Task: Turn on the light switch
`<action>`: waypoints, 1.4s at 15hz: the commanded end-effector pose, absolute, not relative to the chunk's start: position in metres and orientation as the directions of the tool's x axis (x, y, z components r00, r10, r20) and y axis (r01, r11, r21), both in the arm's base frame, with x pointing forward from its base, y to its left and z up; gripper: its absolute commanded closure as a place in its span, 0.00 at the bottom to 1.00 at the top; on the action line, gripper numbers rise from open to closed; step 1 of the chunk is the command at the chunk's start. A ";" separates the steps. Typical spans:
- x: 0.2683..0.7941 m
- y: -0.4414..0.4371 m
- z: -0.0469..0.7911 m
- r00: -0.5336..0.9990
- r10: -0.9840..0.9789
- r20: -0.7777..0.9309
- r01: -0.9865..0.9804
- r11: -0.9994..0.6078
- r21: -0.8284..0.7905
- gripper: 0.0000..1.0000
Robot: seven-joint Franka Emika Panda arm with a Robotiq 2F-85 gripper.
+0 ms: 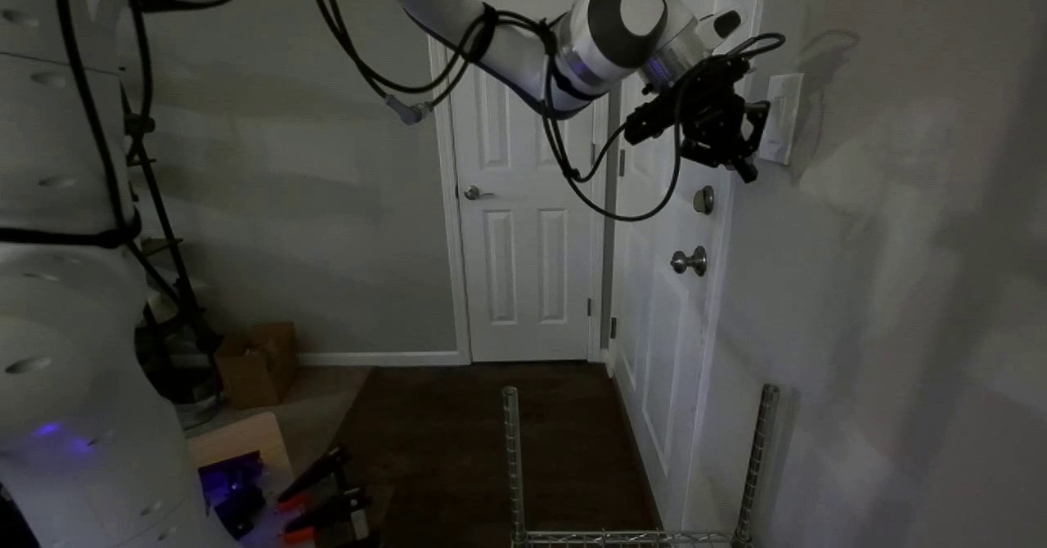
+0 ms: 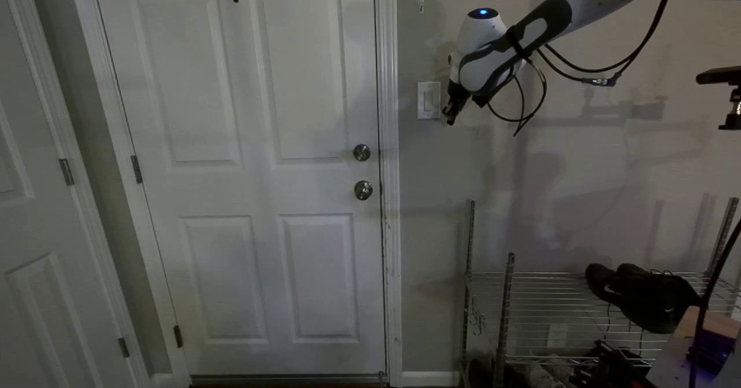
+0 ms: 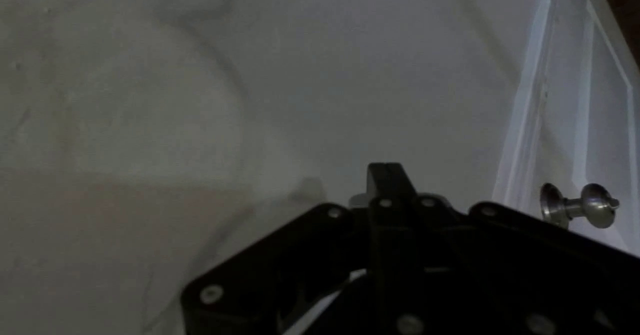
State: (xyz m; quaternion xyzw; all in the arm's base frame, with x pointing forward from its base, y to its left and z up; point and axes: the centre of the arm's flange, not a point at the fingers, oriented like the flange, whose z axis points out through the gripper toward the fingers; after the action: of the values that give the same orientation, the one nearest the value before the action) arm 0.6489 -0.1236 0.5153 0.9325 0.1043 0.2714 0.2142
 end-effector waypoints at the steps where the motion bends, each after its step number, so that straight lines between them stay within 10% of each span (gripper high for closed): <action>1: 0.658 -0.121 0.519 0.814 0.294 0.501 0.025 -0.879 0.476 1.00; 21: 0.692 -0.096 0.569 0.755 0.400 0.520 0.037 -0.817 0.576 0.99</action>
State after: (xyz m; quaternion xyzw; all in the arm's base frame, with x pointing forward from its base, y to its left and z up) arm 0.6806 -0.0976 0.5666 0.9001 0.1215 0.3252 0.2634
